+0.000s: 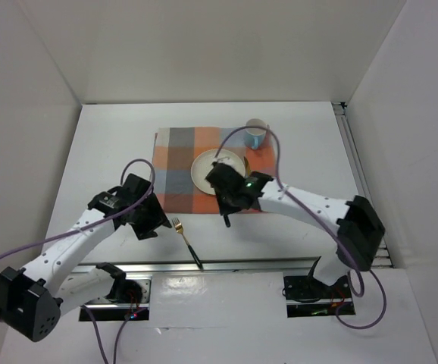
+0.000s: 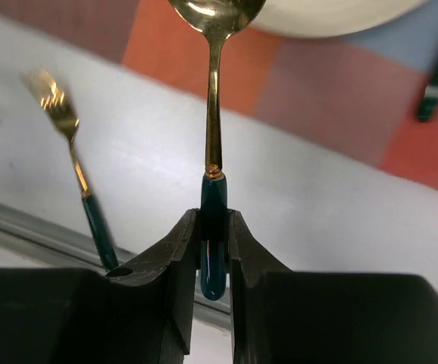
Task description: Set the dinner table for one person
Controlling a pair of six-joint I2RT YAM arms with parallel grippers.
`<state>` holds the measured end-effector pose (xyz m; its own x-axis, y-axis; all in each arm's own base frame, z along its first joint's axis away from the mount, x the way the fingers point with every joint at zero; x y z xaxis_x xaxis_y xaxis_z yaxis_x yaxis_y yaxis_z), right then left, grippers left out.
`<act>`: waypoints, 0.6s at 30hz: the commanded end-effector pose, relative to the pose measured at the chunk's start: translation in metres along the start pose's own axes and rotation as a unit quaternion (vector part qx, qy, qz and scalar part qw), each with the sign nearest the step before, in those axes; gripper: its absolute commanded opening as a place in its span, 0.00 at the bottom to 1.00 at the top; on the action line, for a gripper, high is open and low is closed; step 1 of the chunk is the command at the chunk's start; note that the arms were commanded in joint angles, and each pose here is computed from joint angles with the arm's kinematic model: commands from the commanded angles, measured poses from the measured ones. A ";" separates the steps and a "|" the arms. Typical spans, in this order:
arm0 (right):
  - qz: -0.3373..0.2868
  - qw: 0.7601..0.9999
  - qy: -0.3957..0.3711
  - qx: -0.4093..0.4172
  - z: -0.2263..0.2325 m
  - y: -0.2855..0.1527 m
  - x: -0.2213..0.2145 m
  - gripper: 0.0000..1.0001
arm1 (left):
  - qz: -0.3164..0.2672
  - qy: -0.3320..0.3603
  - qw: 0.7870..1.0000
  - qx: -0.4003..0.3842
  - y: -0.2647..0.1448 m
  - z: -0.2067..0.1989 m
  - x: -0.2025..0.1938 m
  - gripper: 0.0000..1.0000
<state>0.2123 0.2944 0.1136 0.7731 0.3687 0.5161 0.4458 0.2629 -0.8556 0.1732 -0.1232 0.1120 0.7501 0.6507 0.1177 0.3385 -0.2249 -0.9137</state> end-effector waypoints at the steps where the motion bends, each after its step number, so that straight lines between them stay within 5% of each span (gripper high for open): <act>1: -0.028 0.997 0.060 -0.051 -0.066 -0.017 0.013 0.00 | 0.039 0.003 0.999 -0.014 0.010 -0.010 -0.024 0.68; 9: -0.018 0.990 0.102 -0.100 -0.151 0.020 0.034 0.00 | 0.104 0.054 0.993 -0.009 0.031 -0.025 -0.071 0.70; 18: 0.001 0.988 0.111 -0.112 -0.184 0.064 0.042 0.02 | 0.145 0.088 0.985 0.034 0.055 -0.018 -0.100 0.72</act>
<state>0.3266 0.1528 0.0605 0.8883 0.1561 0.4319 0.4359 0.0092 -0.9000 0.1266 -0.2022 0.0583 0.9009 0.4289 -0.0669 0.0714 -0.2984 -0.9518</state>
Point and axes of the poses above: each gripper's point midway between its finger pads, its own y axis out along the fingers, its own z axis along the line the jaws close on, x = y × z, the point moved 1 cm from there along -y, back along the fingers, and after that the axes turned 7 degrees about -y, right-handed, at the moved point
